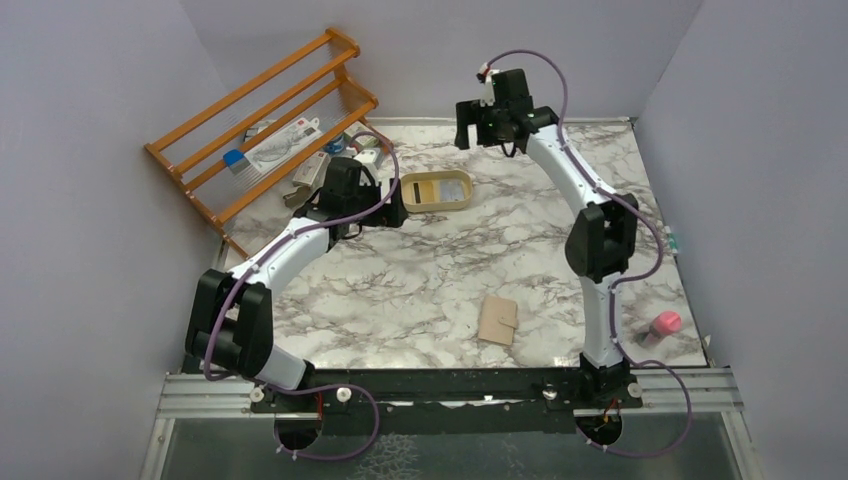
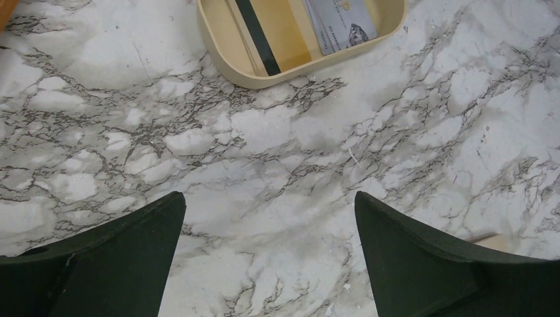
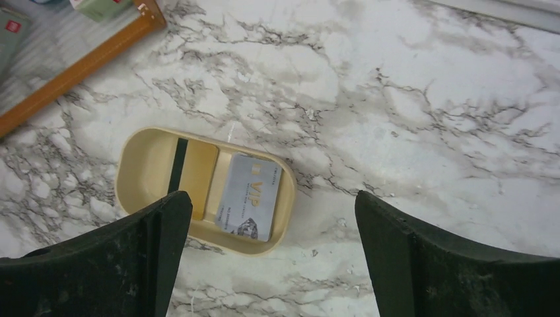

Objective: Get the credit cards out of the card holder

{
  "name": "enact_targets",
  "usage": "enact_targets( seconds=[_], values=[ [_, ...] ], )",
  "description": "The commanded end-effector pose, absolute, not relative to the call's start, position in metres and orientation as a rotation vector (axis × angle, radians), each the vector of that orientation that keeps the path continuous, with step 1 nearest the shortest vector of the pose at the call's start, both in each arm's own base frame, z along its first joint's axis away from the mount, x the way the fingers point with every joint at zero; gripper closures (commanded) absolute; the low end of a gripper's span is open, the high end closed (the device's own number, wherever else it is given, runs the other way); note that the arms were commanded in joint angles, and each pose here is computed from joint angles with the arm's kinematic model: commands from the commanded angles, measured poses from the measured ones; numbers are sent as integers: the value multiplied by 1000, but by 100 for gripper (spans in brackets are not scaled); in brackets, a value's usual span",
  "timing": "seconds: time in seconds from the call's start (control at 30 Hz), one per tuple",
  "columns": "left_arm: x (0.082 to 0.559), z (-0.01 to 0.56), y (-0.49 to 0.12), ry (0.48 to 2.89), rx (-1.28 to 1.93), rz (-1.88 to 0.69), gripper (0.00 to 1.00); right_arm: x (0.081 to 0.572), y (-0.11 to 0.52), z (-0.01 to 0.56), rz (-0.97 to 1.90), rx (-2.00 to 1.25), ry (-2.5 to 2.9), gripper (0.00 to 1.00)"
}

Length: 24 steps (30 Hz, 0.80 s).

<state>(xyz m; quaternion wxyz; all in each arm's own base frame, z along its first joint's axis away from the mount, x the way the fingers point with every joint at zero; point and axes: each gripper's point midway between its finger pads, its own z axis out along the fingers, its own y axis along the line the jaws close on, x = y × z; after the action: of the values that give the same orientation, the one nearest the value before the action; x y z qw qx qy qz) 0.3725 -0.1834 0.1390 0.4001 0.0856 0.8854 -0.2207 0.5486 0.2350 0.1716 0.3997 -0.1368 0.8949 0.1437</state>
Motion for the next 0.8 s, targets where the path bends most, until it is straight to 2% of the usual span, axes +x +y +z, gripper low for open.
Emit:
enact_targets(
  seconds=[0.0, 0.13, 0.23, 0.33, 0.5, 0.6, 0.77],
  values=[
    [372, 155, -181, 2174, 253, -562, 1, 527, 206, 247, 318, -249, 2159, 0],
    [358, 155, -184, 2172, 219, -624, 1, 470, 188, 244, 372, -97, 2187, 0],
    [350, 158, -184, 2167, 195, -655, 1, 403, 188, 208, 438, -11, 2266, 0],
    [347, 164, -179, 2138, 190, -639, 1, 327, 197, 164, 361, -25, 2390, 0],
    [361, 179, -163, 2110, 246, -479, 1, 221, 191, 115, 242, 8, 2582, 0],
    [379, 198, -147, 2038, 249, -340, 1, 187, 166, 99, 230, 101, 2628, 0],
    [411, 234, -107, 1895, 136, -154, 1, 163, 147, 75, 205, 164, 2671, 0]
  ],
)
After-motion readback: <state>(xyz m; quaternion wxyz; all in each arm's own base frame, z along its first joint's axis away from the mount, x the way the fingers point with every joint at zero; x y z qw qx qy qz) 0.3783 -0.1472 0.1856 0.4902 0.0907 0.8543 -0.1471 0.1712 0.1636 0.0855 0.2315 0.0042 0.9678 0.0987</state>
